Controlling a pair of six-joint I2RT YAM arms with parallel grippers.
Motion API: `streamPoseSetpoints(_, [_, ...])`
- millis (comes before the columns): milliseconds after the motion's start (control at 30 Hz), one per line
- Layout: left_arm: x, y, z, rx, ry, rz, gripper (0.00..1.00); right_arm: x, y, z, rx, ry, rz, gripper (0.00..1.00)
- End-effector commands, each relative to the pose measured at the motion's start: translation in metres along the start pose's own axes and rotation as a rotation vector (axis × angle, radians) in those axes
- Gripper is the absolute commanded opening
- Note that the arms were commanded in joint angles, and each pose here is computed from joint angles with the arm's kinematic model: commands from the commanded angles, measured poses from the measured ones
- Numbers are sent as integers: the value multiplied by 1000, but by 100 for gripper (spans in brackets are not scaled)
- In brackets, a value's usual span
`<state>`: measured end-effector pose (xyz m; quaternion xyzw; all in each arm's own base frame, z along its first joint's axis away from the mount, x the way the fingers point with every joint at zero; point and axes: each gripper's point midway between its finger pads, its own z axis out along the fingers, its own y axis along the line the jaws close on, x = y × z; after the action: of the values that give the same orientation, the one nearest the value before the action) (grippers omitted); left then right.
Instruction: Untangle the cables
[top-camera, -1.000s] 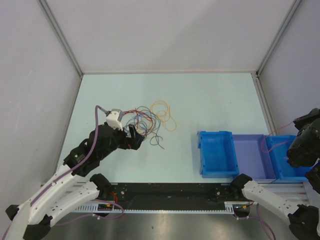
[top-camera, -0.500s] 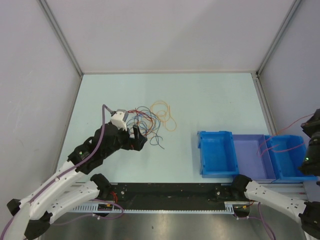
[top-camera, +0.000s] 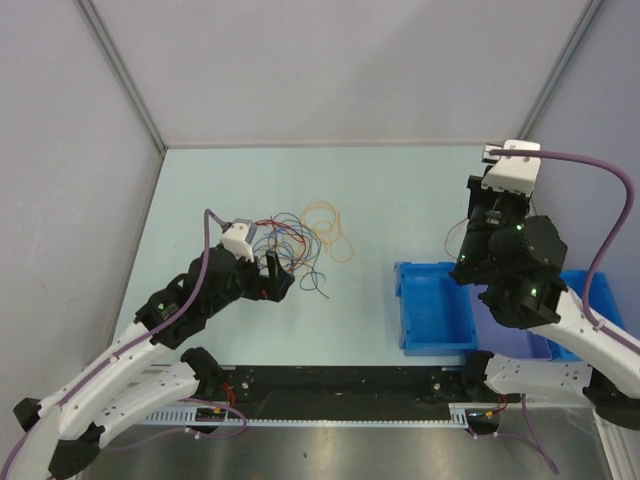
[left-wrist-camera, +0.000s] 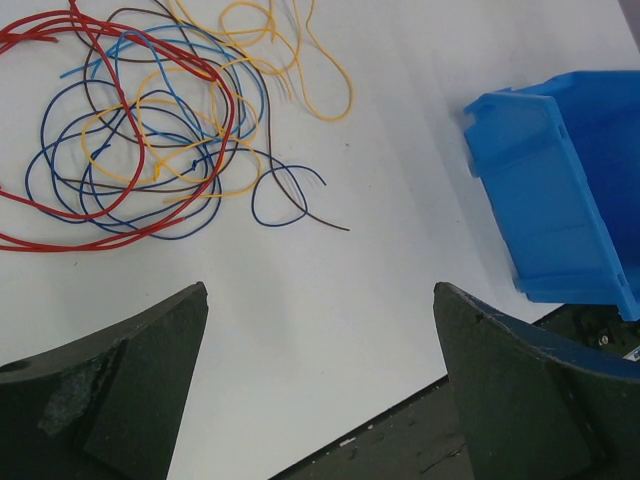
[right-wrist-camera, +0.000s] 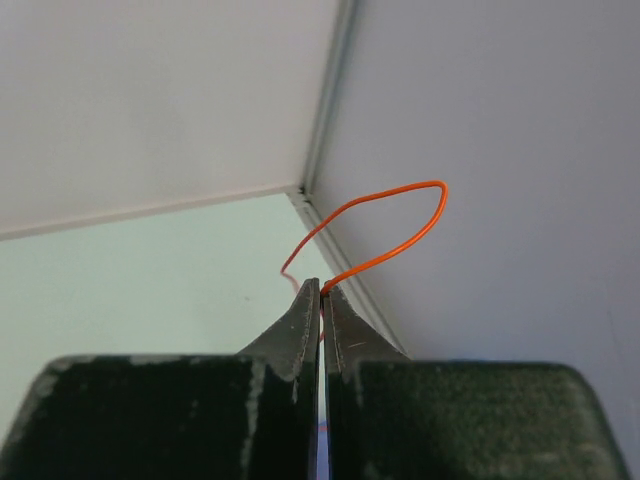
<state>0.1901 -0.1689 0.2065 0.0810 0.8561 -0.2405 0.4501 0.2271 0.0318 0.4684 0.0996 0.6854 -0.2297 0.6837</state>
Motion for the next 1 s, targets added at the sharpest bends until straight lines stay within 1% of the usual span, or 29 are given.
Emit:
streamPoseSetpoints(0, [-4,-3,-2,19,-28,6,100,10,-34,-28,43,186,207,0])
streamPoseSetpoints(167, [-6,-4,-3,23,-39,3,100,1,-11,-49,-161,189,302,0])
streamPoseSetpoints(200, [-6,-4,-3,24,-39,3,100,-2,-1,-57,-230,192,317,0])
streamPoseSetpoints(267, [-6,-5,-3,30,-41,3,100,-4,12,-68,-298,189,307,0])
streamPoseSetpoints(300, [-7,-5,-3,31,-42,2,100,-5,18,-74,-322,182,256,0])
streamPoseSetpoints(333, [-8,-6,-3,32,-45,3,100,-5,23,-75,-311,173,209,0])
streamPoseSetpoints(367, [-8,-7,-3,36,-45,3,100,-4,41,-81,-287,157,121,0])
streamPoseSetpoints(433, [-8,-7,-3,38,-47,5,100,2,50,-71,-191,148,-10,0])
streamPoseSetpoints(500, [-9,-7,-4,39,-48,5,100,8,73,-70,-136,139,-133,0])
streamPoseSetpoints(533, [-8,-7,-4,39,-48,5,100,12,76,-62,-89,144,-195,0])
streamPoseSetpoints(600, [-9,-6,-6,38,-52,2,100,18,88,-55,-41,151,-268,0])
streamPoseSetpoints(633, [-8,-6,-6,38,-52,-2,100,22,83,-42,21,170,-296,0])
streamPoseSetpoints(667, [-9,-6,-8,42,-60,-3,100,23,80,-36,48,181,-333,0])
streamPoseSetpoints(733, [-10,-7,-9,49,-67,-4,100,24,67,-21,108,210,-322,0])
streamPoseSetpoints(767, [-10,-7,-9,51,-68,-4,100,24,51,-10,156,238,-349,0])
streamPoseSetpoints(800, [-9,-9,-9,57,-63,-2,100,22,42,-6,164,250,-251,0])
streamPoseSetpoints(867, [-9,-10,-8,63,-58,2,100,19,19,2,192,270,-176,0])
streamPoseSetpoints(900, [-8,-11,-6,66,-52,5,100,19,14,5,206,276,-183,0])
streamPoseSetpoints(967, [-8,-12,-6,70,-48,6,100,27,18,14,245,301,-295,0])
